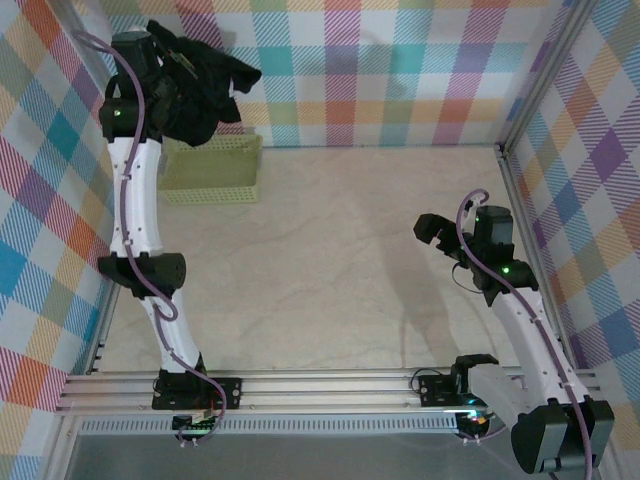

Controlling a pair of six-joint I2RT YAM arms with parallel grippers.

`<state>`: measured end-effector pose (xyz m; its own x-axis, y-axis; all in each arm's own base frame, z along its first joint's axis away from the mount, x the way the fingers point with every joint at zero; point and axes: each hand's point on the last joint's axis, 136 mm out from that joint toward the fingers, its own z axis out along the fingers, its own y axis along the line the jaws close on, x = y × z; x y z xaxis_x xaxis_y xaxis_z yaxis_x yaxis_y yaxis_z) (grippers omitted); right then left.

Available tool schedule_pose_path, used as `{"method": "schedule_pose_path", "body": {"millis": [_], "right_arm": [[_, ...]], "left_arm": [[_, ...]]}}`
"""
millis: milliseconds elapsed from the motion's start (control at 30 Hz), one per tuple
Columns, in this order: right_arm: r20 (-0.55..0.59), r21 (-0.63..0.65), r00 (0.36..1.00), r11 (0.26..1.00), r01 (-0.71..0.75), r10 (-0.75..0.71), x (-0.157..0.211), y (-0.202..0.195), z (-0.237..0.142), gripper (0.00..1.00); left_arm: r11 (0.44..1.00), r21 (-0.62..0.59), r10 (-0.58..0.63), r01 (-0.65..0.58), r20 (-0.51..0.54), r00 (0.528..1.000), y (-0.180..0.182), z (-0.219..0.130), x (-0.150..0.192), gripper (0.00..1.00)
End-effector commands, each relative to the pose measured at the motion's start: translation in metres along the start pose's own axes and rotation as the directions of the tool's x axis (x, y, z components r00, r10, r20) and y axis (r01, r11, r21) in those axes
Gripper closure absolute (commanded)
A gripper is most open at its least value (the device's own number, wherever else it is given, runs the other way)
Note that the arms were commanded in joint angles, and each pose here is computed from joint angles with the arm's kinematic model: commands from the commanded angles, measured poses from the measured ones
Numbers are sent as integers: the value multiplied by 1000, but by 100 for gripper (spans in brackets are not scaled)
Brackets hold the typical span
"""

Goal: Fold the inside-out t-shirt

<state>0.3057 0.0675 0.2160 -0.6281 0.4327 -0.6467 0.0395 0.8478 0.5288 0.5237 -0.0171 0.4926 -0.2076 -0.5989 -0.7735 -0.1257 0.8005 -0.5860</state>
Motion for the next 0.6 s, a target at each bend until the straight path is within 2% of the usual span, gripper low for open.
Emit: {"method": "schedule_pose_path", "body": {"millis": [0, 133, 200, 367, 567], "right_arm": [[-14, -20, 1000, 1000, -10, 10, 6, 3, -4, 0], [-9, -21, 1000, 1000, -18, 18, 4, 5, -7, 0], [-14, -24, 1000, 999, -24, 24, 4, 7, -8, 0], [-18, -34, 999, 999, -29, 29, 3, 10, -11, 0], [-16, -44, 999, 999, -30, 30, 2, 13, -14, 0]], "left_arm": [[958, 275, 54, -84, 113, 992, -94, -74, -25, 100], [925, 358, 113, -128, 63, 992, -136, -107, 9, 100], [917, 379, 134, -128, 10, 991, -147, -111, 32, 100], [886, 442, 223, -140, -140, 965, -178, -112, 120, 100], [867, 481, 315, -131, -326, 891, -192, -99, 237, 100]]}}
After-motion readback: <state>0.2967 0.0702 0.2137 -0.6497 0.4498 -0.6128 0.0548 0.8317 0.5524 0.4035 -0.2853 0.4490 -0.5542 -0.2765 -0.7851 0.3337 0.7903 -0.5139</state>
